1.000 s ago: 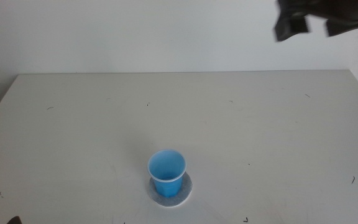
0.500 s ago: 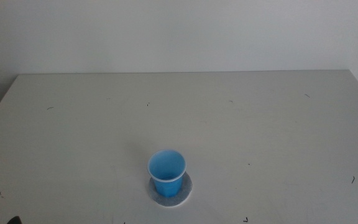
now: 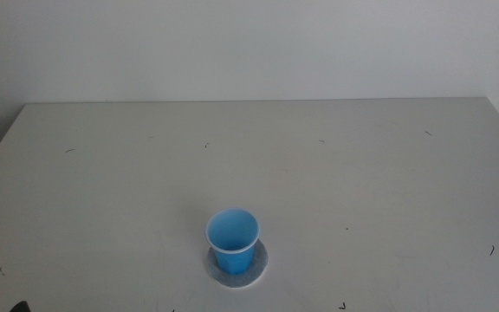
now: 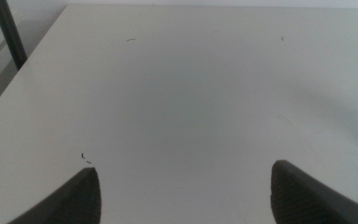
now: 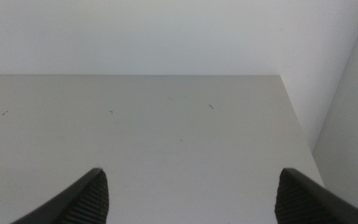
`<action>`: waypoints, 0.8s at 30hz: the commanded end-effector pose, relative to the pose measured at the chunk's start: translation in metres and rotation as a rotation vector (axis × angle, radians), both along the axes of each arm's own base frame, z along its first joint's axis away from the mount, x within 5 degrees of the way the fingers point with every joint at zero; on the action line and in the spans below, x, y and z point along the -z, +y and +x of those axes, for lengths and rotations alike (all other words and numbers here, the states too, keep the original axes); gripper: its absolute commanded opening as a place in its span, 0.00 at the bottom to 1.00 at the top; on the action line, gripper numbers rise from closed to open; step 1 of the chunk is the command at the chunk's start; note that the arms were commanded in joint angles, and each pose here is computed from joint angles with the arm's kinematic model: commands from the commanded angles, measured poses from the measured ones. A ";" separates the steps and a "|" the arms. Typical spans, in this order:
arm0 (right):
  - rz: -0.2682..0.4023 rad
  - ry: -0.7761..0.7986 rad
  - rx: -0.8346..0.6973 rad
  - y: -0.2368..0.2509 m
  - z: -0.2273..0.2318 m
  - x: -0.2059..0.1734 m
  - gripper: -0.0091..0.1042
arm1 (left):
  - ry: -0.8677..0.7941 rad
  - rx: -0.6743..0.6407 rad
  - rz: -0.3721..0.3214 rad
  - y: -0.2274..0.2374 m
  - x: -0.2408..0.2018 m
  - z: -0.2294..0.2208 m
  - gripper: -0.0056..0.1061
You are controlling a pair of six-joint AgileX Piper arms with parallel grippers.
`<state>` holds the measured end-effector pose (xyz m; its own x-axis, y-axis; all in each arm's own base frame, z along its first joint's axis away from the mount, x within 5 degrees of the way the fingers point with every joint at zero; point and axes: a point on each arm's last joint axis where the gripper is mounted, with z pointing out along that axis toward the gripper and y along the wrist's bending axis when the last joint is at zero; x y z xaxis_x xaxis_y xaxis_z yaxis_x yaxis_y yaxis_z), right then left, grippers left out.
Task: Place an empty cup on a cup mat.
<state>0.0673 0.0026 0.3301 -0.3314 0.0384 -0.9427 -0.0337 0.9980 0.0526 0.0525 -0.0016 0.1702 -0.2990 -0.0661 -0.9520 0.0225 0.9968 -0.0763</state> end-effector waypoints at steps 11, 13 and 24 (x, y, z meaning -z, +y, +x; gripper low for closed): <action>-0.037 -0.250 -0.013 -0.002 -0.017 0.053 0.83 | -0.075 0.000 -0.015 0.000 -0.008 0.001 0.99; -0.065 -0.233 -0.010 -0.002 -0.017 0.066 0.83 | -0.075 0.000 -0.015 0.000 -0.008 0.001 0.99; -0.068 -0.204 -0.011 -0.003 -0.021 0.114 0.83 | -0.075 0.000 -0.015 0.000 -0.008 0.001 0.99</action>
<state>0.0477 -0.0002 0.2035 -0.2547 -0.0083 -0.9670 -0.0435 0.9990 0.0029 0.0525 -0.0016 0.1702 -0.2990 -0.0661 -0.9520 0.0225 0.9968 -0.0763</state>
